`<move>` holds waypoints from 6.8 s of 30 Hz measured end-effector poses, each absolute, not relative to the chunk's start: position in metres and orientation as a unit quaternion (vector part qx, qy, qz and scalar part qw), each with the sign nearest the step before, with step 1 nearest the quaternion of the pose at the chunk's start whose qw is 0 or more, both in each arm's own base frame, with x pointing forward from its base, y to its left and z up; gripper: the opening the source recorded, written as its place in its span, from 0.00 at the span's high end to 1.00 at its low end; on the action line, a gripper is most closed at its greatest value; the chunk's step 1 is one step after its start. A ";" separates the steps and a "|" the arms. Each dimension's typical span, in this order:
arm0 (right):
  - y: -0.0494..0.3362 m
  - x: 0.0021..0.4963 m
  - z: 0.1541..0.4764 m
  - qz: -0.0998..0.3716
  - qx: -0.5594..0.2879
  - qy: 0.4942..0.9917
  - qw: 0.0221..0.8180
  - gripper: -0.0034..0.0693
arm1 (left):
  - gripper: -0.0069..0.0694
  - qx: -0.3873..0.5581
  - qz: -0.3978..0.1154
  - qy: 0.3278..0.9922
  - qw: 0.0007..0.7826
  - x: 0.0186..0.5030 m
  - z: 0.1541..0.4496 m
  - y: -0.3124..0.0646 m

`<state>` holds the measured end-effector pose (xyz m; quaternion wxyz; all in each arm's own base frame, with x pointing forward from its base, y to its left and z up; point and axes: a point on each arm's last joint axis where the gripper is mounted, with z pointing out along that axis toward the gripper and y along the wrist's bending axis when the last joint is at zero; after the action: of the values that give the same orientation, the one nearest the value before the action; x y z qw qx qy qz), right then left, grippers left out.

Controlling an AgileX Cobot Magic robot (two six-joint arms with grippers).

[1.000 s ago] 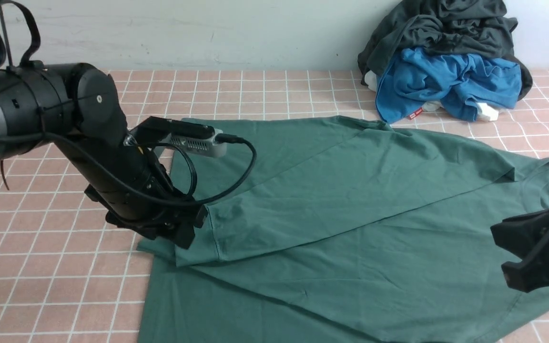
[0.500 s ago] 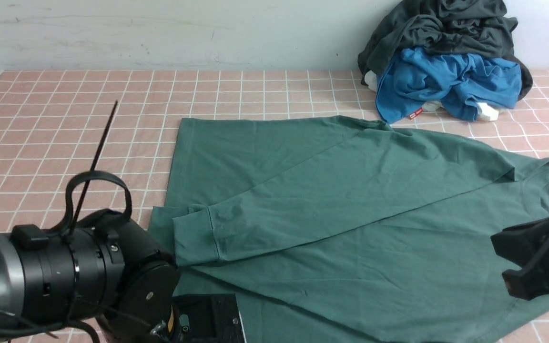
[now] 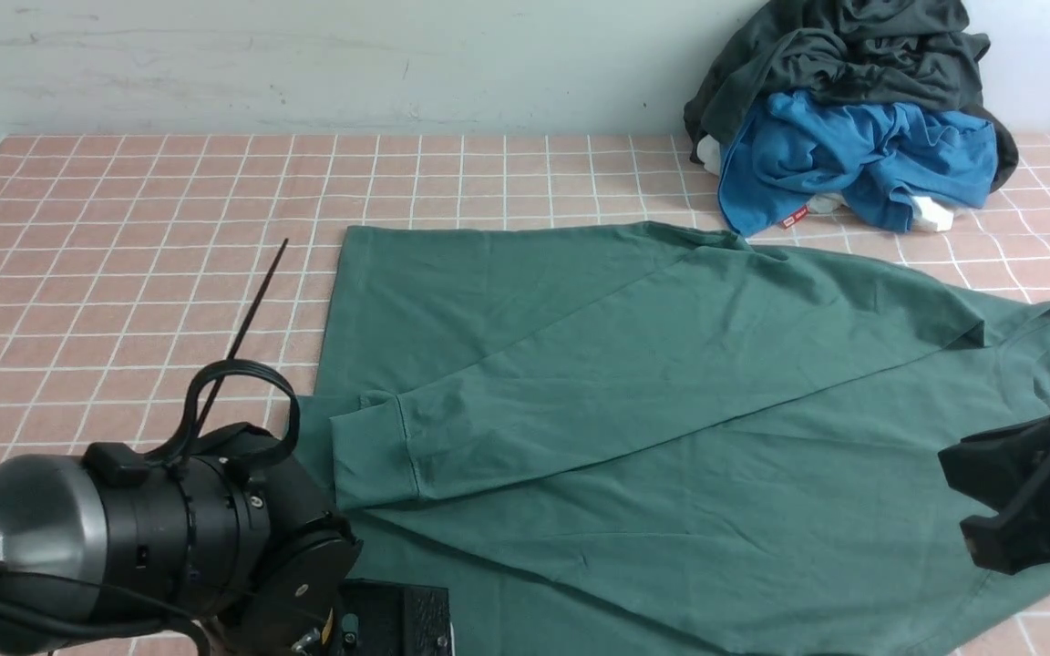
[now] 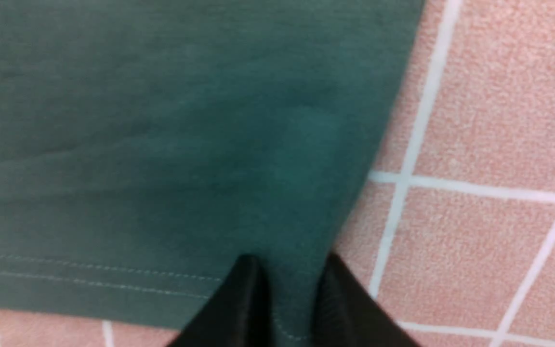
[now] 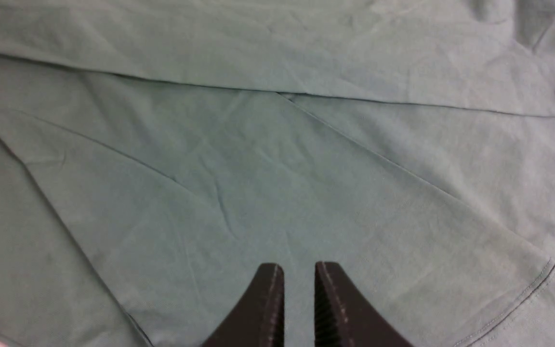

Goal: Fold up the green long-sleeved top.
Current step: Use both arms simultaneously to clamp the lower edge of the clothing fabric, then use both arms to drag the lower edge of the fabric forward and fold it over the upper edge, then use the right arm to clamp the right edge of the fabric, then use the right arm to drag the right edge of the fabric to the left and folds it over the left edge

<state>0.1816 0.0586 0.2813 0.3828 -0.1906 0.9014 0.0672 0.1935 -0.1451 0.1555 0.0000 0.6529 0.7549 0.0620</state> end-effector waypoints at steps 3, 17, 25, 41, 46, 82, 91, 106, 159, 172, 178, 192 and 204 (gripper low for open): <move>0.059 0.182 0.281 0.066 -0.191 0.901 0.383 0.82 | 0.88 0.648 0.065 0.758 0.019 0.193 0.170 -0.144; 0.054 0.165 0.268 0.023 -0.316 0.908 0.273 0.77 | 0.90 0.527 0.063 0.842 0.096 0.180 0.235 -0.116; 0.037 0.167 0.236 -0.086 -0.387 0.891 0.222 0.47 | 0.90 0.440 0.049 0.890 0.109 0.191 0.238 -0.095; 0.034 0.208 0.150 -0.180 -0.569 0.796 0.102 0.38 | 0.90 0.407 0.021 0.902 0.140 0.198 0.239 -0.094; 0.035 0.212 0.147 -0.180 -0.577 0.790 0.101 0.42 | 0.90 0.407 0.021 0.902 0.140 0.198 0.239 -0.095; 0.035 0.310 0.256 -0.217 -0.369 0.848 0.311 0.96 | 0.90 0.172 -0.016 0.954 0.246 0.314 0.317 -0.068; 0.035 0.411 0.218 -0.205 -0.352 0.852 0.329 0.96 | 0.90 0.124 -0.015 0.951 0.282 0.432 0.271 -0.067; 0.038 0.476 0.187 -0.180 -0.228 0.892 0.346 0.67 | 0.56 0.087 0.040 0.930 0.356 0.510 0.217 -0.066; -0.082 0.444 0.252 0.013 0.014 0.987 0.163 0.59 | 0.91 0.166 0.029 0.922 0.348 0.196 0.320 -0.037; -0.101 0.434 0.180 -0.037 0.066 0.987 0.143 0.17 | 0.91 0.145 0.007 0.915 0.375 0.193 0.299 -0.039; -0.101 0.439 0.151 -0.026 0.071 0.990 0.118 0.18 | 0.91 0.141 0.001 0.914 0.380 0.189 0.302 -0.039; -0.108 0.429 0.172 -0.065 0.022 0.992 0.102 0.83 | 0.91 0.156 0.031 0.860 0.485 0.124 0.345 -0.020; -0.074 0.400 0.317 -0.084 0.074 0.948 0.299 0.94 | 0.91 0.158 0.032 0.859 0.487 0.126 0.345 -0.020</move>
<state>0.3997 -0.0737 0.3167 0.2993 0.0744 0.9475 -0.0841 0.1262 -0.0204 0.3447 0.4866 0.1575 0.8587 0.0321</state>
